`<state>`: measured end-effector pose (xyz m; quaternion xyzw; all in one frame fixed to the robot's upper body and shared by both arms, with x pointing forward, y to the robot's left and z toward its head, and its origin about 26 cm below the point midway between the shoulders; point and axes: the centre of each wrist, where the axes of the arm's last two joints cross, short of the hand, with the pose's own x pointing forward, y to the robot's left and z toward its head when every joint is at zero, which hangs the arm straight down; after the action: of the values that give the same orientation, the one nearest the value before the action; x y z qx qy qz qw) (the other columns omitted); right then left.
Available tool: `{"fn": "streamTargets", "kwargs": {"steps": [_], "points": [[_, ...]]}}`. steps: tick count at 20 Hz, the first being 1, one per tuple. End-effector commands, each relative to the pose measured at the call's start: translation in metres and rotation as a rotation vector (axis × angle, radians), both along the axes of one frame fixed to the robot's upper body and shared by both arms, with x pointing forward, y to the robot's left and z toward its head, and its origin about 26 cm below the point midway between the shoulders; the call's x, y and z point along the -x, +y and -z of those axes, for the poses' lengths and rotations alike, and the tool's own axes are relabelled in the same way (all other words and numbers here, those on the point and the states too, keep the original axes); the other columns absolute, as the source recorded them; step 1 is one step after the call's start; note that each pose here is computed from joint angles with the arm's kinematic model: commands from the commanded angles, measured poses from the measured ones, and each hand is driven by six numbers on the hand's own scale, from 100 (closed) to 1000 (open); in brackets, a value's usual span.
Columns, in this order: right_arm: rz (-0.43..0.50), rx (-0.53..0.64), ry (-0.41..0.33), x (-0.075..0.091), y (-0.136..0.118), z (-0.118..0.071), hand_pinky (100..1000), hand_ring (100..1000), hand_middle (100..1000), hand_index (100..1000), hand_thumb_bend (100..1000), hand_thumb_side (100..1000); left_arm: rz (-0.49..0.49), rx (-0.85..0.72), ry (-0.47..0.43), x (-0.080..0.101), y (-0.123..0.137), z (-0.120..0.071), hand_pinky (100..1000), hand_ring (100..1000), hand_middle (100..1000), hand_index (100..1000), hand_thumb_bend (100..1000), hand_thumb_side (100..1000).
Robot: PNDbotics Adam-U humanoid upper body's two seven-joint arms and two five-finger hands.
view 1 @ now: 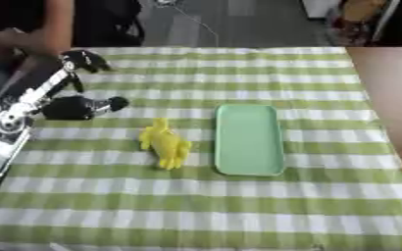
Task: Pick up objects on the table and place them in the box.
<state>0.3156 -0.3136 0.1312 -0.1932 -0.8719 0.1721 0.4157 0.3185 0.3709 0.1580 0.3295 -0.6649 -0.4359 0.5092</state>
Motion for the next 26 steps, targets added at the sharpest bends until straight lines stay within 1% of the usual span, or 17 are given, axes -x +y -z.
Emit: {"fn": "streamTargets", "kwargs": {"steps": [1,2,5,9,14,17,18,19,23,24,26], "points": [[-0.006,0.023,-0.026,0.001,-0.002,-0.01,696,761,783,893,100,798,0.033,-0.088,-0.011,-0.005,-0.003,-0.022,561,752,812,810,785,713],[-0.007,0.024,-0.026,0.001,-0.002,-0.01,696,761,783,893,100,799,0.05,-0.111,-0.005,-0.008,-0.006,-0.025,678,761,805,816,823,734],[-0.012,0.025,-0.024,0.001,-0.001,-0.01,696,761,783,893,100,799,0.122,-0.2,0.033,-0.02,-0.021,-0.034,718,770,803,820,823,732],[-0.016,0.026,-0.024,0.001,0.0,-0.01,696,762,783,893,100,799,0.217,-0.279,0.103,-0.039,-0.039,-0.038,723,774,803,822,818,720],[-0.018,0.026,-0.024,0.0,0.0,-0.01,696,761,783,893,100,799,0.296,-0.312,0.153,-0.053,-0.055,-0.035,710,772,798,820,820,715],[-0.019,0.026,-0.024,0.0,0.0,-0.01,696,761,783,893,100,800,0.315,-0.32,0.174,-0.058,-0.059,-0.033,706,772,799,820,821,713],[-0.019,0.026,-0.024,0.0,0.0,-0.01,696,761,783,893,100,798,0.319,-0.32,0.179,-0.059,-0.059,-0.032,705,773,797,820,852,685],[-0.02,0.026,-0.025,0.0,0.001,-0.01,696,761,783,893,100,800,0.323,-0.324,0.187,-0.059,-0.059,-0.031,706,773,799,820,821,711],[-0.022,0.026,-0.024,0.0,0.001,-0.01,696,761,783,893,100,800,0.335,-0.334,0.213,-0.062,-0.06,-0.026,699,772,799,820,821,708],[-0.022,0.026,-0.023,0.0,0.001,-0.01,696,761,783,893,100,798,0.335,-0.335,0.217,-0.062,-0.06,-0.024,698,772,798,820,825,695],[-0.023,0.027,-0.024,0.0,0.001,-0.01,696,761,783,893,100,800,0.336,-0.336,0.23,-0.063,-0.06,-0.021,695,768,797,820,824,704]]}}
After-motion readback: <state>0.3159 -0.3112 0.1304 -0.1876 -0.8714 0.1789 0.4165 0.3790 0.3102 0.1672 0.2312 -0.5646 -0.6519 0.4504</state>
